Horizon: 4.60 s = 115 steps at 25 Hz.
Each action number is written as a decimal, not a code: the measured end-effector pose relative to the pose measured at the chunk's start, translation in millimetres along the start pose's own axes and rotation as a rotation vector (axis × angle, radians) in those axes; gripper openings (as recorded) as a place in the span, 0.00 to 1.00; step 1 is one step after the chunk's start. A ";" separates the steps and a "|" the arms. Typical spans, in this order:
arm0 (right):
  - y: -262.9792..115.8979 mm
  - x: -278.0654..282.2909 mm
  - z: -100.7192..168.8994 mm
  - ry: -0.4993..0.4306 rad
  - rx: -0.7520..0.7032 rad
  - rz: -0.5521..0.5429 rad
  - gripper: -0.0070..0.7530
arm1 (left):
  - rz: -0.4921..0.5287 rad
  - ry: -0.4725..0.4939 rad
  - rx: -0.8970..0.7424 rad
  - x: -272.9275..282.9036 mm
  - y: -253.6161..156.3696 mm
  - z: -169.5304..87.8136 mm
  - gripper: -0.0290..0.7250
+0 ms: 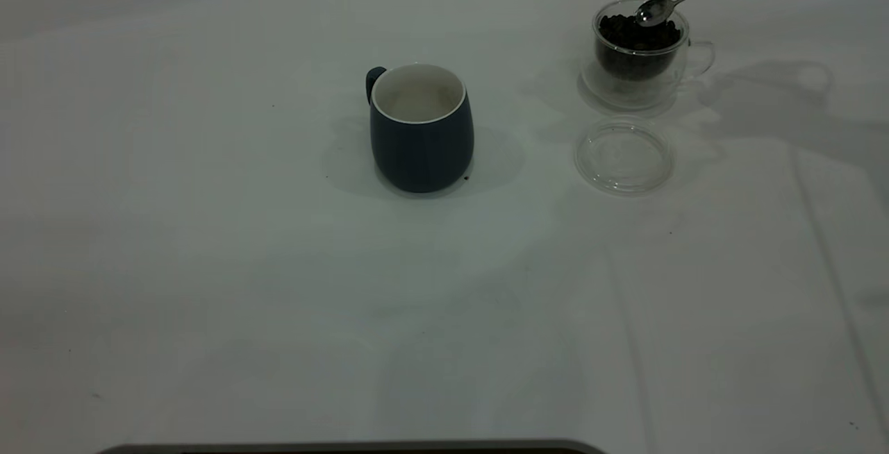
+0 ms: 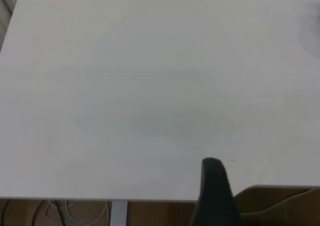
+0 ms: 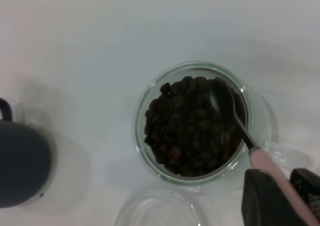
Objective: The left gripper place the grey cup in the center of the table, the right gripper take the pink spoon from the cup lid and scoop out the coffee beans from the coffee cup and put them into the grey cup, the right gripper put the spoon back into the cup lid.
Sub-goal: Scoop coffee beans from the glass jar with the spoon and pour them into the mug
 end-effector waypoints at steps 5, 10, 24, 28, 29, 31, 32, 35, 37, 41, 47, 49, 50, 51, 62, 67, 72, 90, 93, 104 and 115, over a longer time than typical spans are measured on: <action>-11.5 -11.8 -3.0 0.008 -0.020 0.029 0.14 | 0.000 0.000 -0.001 0.0 0.0 0.0 0.82; -15.9 -15.4 0.7 0.043 -0.051 0.042 0.14 | 0.000 0.000 -0.002 0.0 0.0 0.0 0.82; -28.1 -2.5 -20.8 0.206 -0.281 0.028 0.14 | 0.000 0.000 -0.002 0.0 0.0 0.0 0.82; -30.9 -7.3 -22.3 0.245 -0.343 0.014 0.14 | 0.000 0.000 -0.002 0.0 0.0 0.0 0.82; -32.2 -9.0 -22.7 0.254 -0.358 0.012 0.14 | 0.000 0.000 -0.002 0.0 0.0 0.0 0.82; -33.9 -12.0 -22.3 0.274 -0.384 0.008 0.14 | 0.000 0.000 -0.002 0.0 0.0 0.0 0.82; -34.6 -13.5 -23.0 0.279 -0.398 0.005 0.14 | 0.000 0.000 -0.002 0.0 0.0 0.0 0.82; -35.1 -14.5 -26.5 0.292 -0.435 -0.010 0.14 | 0.000 0.000 -0.002 0.0 0.0 0.0 0.82; -35.9 -14.3 -29.7 0.304 -0.463 -0.020 0.14 | 0.000 0.000 -0.002 0.0 0.0 0.0 0.82; -43.5 -15.3 -39.0 0.341 -0.542 -0.024 0.14 | 0.000 0.000 0.000 0.0 0.0 0.0 0.82; -52.0 -16.8 -46.9 0.400 -0.621 -0.036 0.14 | 0.000 0.000 0.000 0.0 0.0 0.0 0.82; -49.8 -14.6 -46.6 0.417 -0.636 -0.046 0.14 | 0.000 0.000 0.000 0.0 0.0 0.0 0.82; -48.5 -13.1 -46.0 0.430 -0.645 -0.051 0.14 | 0.000 0.000 0.000 0.0 0.0 0.0 0.82; -47.8 -12.3 -45.2 0.439 -0.650 -0.052 0.14 | 0.000 0.000 0.000 0.0 0.0 0.0 0.82; -41.0 -5.0 -42.3 0.505 -0.730 -0.069 0.14 | 0.000 0.000 0.000 0.0 0.0 0.0 0.82; -41.6 -13.7 -25.6 0.522 -0.732 -0.027 0.14 | 0.000 0.000 -0.001 0.0 0.0 0.0 0.82; -43.0 -29.5 7.1 0.553 -0.704 0.037 0.14 | 0.000 0.000 -0.001 0.0 0.0 0.0 0.82; -60.0 -69.3 115.2 0.651 -0.550 0.205 0.14 | 0.000 0.000 -0.002 0.0 0.0 0.0 0.82; -62.7 -71.0 121.6 0.658 -0.514 0.212 0.14 | 0.000 0.000 -0.002 0.0 0.0 0.0 0.82; -67.8 -71.8 125.5 0.679 -0.194 0.133 0.14 | 0.000 0.000 0.000 0.0 0.0 0.0 0.82; -68.8 -72.3 125.1 0.687 0.150 0.017 0.14 | 0.000 0.000 0.000 0.0 0.0 0.0 0.82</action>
Point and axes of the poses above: a point on each arm's last joint axis where the gripper is mounted, x pointing back along that axis away from the gripper, z along the wrist's bending axis when the last joint is at zero, y = z × x, the point moved 7 cm from there along -x, pointing out along that axis toward the gripper, and after that the axes turned 4 degrees about -x, right-handed, at the moved point
